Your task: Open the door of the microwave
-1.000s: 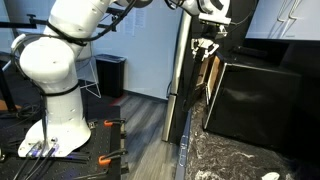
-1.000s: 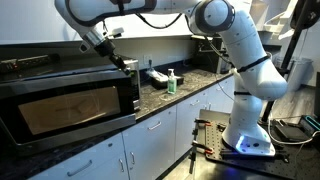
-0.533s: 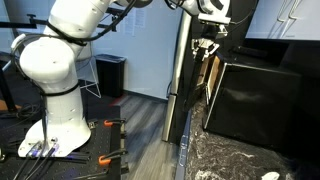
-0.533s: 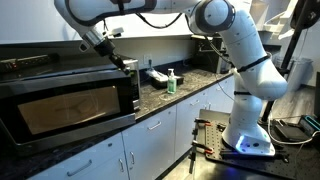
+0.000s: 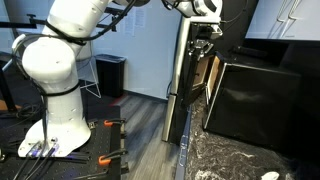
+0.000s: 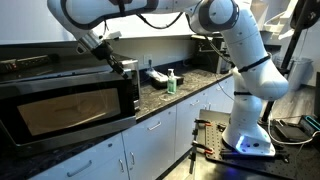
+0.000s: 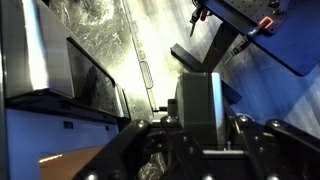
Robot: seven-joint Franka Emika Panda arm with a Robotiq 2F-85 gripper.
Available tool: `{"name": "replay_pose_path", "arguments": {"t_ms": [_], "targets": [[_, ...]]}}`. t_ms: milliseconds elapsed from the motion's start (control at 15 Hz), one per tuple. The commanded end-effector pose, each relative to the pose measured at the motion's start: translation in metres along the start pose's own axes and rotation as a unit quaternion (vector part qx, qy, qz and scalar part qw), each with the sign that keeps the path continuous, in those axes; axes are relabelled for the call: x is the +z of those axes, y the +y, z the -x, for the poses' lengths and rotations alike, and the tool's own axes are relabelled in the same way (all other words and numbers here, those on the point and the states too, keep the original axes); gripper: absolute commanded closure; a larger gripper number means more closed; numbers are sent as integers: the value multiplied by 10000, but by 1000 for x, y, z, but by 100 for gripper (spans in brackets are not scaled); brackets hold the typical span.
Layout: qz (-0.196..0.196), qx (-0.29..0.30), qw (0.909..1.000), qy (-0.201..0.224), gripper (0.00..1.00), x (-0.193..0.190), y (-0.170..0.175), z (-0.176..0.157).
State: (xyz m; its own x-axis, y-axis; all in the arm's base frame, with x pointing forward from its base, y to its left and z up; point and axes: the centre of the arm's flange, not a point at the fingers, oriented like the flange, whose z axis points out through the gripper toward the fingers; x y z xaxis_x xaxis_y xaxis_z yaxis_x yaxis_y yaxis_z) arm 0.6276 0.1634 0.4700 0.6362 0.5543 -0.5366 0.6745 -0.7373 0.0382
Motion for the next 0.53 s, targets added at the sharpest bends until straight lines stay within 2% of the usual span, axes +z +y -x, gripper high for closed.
{"name": "replay_pose_path", "arguments": {"t_ms": [0,467], "targets": [[301,362,9977,491,84,-2,-43,-30],[293,594,9969,417,84,-11,-83,-39]]}}
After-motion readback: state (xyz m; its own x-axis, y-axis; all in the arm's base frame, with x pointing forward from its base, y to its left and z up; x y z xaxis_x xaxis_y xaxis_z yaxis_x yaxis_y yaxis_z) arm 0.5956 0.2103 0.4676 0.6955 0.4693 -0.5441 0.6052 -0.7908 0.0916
